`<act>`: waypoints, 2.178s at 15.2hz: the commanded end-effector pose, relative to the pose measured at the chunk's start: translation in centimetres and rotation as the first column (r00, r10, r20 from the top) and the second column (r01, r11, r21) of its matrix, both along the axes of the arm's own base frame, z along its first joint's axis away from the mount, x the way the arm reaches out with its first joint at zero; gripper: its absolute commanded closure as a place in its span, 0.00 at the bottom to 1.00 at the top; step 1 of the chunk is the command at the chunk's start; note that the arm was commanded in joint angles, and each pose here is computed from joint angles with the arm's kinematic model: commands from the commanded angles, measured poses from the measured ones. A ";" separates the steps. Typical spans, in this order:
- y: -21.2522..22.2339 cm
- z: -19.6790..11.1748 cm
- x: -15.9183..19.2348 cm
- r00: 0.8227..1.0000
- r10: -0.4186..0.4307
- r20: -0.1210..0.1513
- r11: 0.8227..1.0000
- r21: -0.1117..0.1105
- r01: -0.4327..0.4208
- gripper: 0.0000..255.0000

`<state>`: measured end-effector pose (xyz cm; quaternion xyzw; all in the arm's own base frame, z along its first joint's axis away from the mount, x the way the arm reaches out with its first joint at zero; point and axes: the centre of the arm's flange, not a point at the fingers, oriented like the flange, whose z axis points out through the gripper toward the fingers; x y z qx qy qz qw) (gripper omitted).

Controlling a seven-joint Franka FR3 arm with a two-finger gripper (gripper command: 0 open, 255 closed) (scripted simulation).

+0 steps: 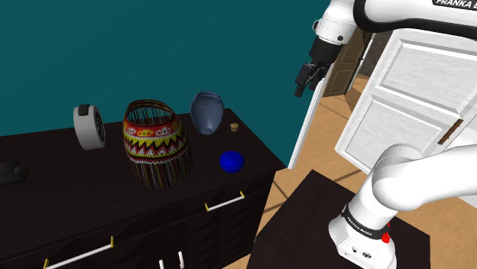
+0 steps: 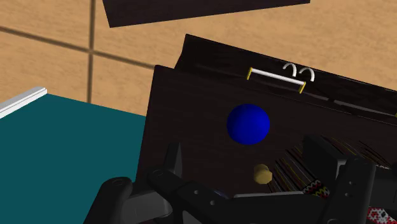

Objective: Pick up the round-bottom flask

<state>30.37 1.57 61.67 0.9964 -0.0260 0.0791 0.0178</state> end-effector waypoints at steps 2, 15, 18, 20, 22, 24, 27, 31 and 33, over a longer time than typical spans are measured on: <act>0.3 -0.7 1.2 1.000 -0.002 -0.011 1.000 0.003 0.002 0.00; 3.7 -10.8 16.4 0.989 -0.028 -0.148 0.998 0.045 0.035 0.00; 4.5 -13.4 19.7 0.983 -0.033 -0.179 0.998 0.054 0.043 0.00; 5.0 -15.2 21.9 0.979 -0.036 -0.200 0.997 0.059 0.049 0.00; 5.6 -17.1 24.0 0.975 -0.039 -0.221 0.996 0.065 0.054 0.00; 5.9 -18.1 25.2 0.972 -0.040 -0.232 0.996 0.068 0.058 0.00; 5.9 -19.6 25.2 0.972 -0.040 -0.232 0.996 0.068 0.058 0.00; 5.9 -22.1 25.2 0.972 -0.040 -0.232 0.996 0.068 0.058 0.00; 5.9 -22.1 25.2 0.972 -0.040 -0.232 0.996 0.068 0.058 0.00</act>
